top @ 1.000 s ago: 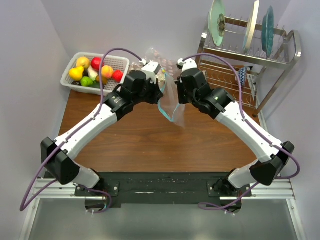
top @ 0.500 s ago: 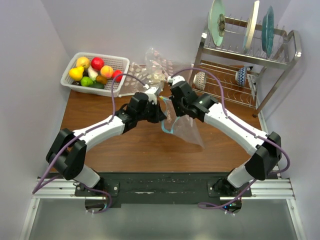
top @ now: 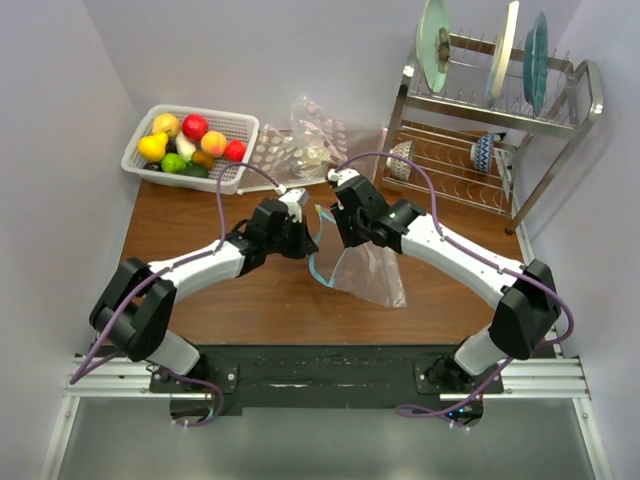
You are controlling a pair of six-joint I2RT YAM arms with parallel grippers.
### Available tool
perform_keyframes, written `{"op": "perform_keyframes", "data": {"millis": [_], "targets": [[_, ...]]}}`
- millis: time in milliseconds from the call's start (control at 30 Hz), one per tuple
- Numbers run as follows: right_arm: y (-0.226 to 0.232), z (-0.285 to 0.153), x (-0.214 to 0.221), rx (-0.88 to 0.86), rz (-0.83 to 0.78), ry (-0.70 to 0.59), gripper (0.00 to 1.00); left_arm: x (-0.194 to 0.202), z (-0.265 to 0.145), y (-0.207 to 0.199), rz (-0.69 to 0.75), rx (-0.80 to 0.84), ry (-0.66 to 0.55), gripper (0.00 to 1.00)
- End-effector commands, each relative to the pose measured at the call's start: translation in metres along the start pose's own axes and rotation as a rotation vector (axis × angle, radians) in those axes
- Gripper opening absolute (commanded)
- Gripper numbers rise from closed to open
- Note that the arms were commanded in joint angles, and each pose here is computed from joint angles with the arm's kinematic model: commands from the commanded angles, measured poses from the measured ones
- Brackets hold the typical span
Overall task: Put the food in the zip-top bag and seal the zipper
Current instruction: Open the zipper of the food storage bag.
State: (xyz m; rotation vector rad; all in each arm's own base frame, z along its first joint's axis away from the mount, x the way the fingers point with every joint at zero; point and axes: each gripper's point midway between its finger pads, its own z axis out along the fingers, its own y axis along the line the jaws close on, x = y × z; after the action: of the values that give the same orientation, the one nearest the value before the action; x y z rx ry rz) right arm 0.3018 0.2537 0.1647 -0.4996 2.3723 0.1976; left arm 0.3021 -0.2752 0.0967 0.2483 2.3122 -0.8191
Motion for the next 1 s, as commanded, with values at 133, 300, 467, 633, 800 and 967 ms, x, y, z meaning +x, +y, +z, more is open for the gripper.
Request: {"op": "perform_keyframes", "data": {"millis": [133, 300, 467, 633, 800, 967], "targets": [[0.01, -0.014, -0.022, -0.041, 0.034, -0.049, 0.34, -0.033, -0.025, -0.028, 0.025, 0.104, -0.148, 0.0], [0.01, -0.016, -0.022, -0.016, 0.015, -0.03, 0.08, -0.038, -0.034, -0.033, 0.028, 0.114, -0.176, 0.0], [0.024, -0.027, -0.029, -0.095, 0.038, -0.055, 0.0, -0.036, -0.025, -0.019, 0.016, 0.052, -0.181, 0.0], [0.013, -0.029, -0.032, -0.039, 0.044, -0.069, 0.0, -0.038, -0.017, -0.002, 0.013, -0.031, -0.19, 0.0], [-0.006, -0.029, -0.035, 0.066, 0.018, -0.078, 0.0, -0.026, -0.008, 0.013, 0.018, -0.094, -0.133, 0.0], [-0.017, -0.032, -0.04, 0.123, -0.006, -0.095, 0.0, -0.016, -0.005, 0.019, 0.013, -0.096, -0.131, 0.0]]}}
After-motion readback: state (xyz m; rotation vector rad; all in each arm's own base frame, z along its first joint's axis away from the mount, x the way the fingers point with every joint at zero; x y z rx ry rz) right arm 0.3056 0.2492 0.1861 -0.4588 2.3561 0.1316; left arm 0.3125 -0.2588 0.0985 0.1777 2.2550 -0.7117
